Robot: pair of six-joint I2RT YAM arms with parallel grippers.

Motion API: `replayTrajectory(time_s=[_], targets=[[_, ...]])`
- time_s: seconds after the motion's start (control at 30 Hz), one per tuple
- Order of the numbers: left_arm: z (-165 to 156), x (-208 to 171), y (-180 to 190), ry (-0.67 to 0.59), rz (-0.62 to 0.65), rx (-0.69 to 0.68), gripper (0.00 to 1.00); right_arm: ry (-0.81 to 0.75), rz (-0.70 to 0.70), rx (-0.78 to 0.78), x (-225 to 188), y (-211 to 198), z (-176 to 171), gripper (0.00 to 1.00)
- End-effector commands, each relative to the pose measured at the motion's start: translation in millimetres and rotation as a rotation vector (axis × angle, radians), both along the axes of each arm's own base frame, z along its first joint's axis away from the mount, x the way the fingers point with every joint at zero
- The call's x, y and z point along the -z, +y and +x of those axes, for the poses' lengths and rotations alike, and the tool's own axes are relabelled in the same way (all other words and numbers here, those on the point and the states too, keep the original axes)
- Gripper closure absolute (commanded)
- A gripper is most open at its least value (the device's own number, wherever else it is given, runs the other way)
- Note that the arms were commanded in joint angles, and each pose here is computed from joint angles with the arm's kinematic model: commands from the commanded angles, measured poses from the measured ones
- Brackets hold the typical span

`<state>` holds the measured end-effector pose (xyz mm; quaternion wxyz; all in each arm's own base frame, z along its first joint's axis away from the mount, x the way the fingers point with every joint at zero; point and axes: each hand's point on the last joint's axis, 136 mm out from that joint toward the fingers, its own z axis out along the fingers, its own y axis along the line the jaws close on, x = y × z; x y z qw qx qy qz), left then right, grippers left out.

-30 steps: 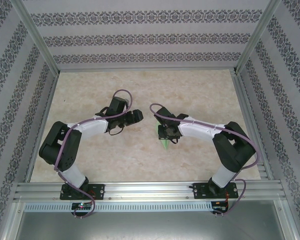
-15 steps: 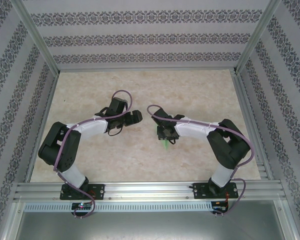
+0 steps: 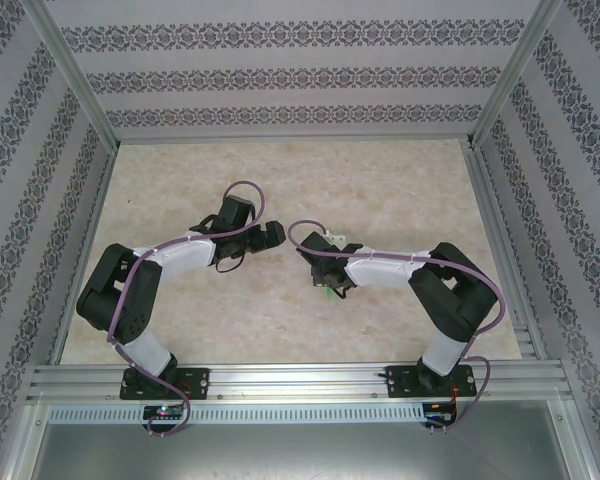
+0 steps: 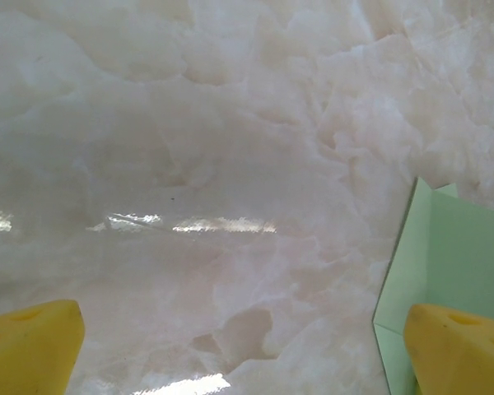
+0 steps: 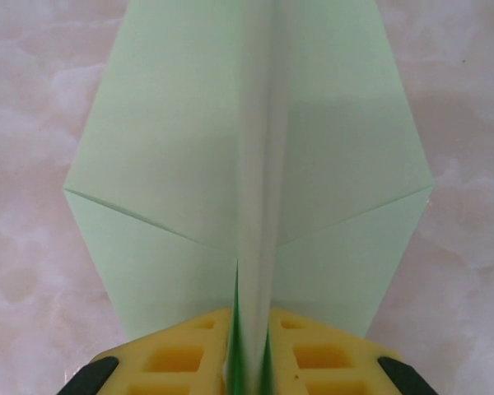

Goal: Fold a paper plane with a square sheet of paper (pick it up from the middle)
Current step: Move the paper plane to the center of the table.

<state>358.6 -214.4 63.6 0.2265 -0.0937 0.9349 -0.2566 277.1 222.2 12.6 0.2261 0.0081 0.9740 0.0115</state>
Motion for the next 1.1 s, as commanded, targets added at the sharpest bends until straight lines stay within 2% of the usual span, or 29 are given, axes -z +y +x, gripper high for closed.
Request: replayTrajectory(time_s=[0.0,0.17,0.37,0.63,1.07], targets=[[-0.2,-4.3,7.8,-0.014,0.031,-0.002,0.0,-0.061,-0.004,0.031,-1.2,-1.5,0.9,0.82],[-0.3,-3.6,9.4,-0.008,0.035,-0.008,0.0,-0.058,-0.004,0.05,8.9,-2.8,-2.8,0.83],[0.0,-2.7,14.1,0.005,0.044,-0.023,0.0,-0.086,-0.006,0.039,0.5,1.3,2.9,0.9],[0.5,-5.4,31.9,0.019,0.064,-0.066,0.0,-0.152,0.001,-0.022,-34.4,7.8,49.5,0.92],[-1.5,-8.9,39.2,0.028,0.071,-0.077,0.0,-0.098,0.047,-0.055,-20.2,12.6,126.2,0.9]])
